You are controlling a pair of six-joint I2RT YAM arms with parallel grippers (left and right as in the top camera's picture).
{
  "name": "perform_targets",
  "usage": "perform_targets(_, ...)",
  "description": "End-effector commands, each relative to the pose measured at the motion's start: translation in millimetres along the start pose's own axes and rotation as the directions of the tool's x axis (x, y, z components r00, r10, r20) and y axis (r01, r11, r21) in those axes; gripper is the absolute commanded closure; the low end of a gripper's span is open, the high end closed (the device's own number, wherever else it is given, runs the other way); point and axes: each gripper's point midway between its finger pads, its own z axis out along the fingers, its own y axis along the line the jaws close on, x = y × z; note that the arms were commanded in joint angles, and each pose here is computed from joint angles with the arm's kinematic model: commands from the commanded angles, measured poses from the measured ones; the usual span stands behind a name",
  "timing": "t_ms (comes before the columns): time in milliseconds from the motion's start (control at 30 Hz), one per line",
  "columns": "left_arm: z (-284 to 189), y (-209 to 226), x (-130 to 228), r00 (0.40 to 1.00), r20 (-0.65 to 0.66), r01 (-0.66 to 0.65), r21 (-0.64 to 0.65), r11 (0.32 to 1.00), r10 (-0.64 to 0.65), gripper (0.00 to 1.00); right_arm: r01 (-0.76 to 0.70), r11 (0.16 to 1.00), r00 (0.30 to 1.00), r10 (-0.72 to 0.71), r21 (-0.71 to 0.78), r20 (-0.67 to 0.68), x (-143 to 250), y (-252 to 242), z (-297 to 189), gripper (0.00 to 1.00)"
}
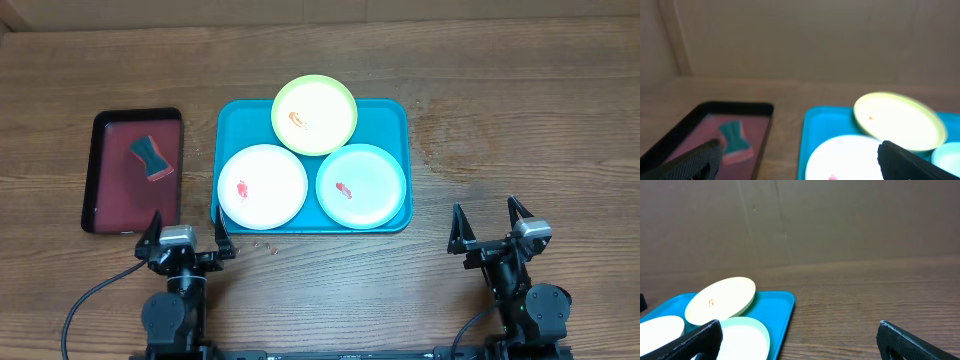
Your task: Clean dirty plates on tray and stack at the side
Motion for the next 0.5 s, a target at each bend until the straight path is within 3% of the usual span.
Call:
perform_targets(0, -2, -23, -6, 0.997, 0.021, 0.064, 0.131, 0.989, -0.068, 0.0, 0.003, 1.0, 1.0, -0.003, 0.013, 0.004, 2, -3, 0, 0.0)
perform_targets(300, -10, -44, -44, 0.981, 0.156, 0.067, 0.266, 0.962, -0.112, 0.0, 0.003, 1.0, 1.0, -0.003, 0.013, 0.004, 2, -3, 0, 0.0)
perform_targets(467, -14, -45, -58, 0.973, 0.204, 0.049, 0.275, 0.96, -0.108, 0.0, 0.003, 1.0, 1.0, -0.003, 0.013, 0.004, 2, -3, 0, 0.0)
